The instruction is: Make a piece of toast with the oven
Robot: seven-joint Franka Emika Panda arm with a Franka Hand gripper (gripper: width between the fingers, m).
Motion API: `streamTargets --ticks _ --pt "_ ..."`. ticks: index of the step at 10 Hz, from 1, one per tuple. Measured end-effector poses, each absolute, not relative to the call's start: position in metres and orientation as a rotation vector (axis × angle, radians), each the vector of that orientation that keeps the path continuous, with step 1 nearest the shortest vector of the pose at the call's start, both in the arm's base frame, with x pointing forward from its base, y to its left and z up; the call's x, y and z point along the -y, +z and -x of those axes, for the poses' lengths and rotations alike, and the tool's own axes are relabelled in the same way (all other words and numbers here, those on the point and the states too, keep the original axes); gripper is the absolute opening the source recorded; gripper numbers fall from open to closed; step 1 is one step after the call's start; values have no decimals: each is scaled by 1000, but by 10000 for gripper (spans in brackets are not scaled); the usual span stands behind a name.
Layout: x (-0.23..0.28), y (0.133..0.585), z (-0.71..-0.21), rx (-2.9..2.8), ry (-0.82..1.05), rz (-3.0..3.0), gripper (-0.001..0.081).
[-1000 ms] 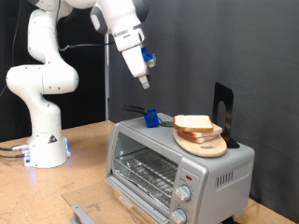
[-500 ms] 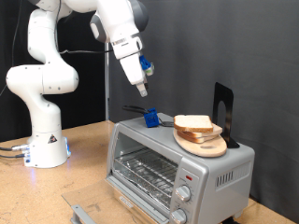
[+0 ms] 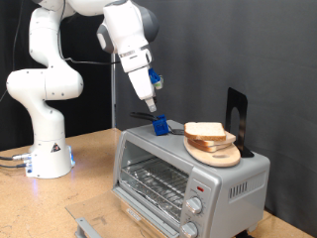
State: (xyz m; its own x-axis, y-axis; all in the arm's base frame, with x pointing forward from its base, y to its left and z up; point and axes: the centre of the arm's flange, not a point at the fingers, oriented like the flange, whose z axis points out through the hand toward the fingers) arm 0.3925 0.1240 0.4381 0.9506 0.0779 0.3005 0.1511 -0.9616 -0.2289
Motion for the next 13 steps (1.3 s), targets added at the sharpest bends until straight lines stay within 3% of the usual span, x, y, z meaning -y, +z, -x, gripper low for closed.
streamTargets --ticks 13 --pt "-147 390 -394 189 -461 2851 688"
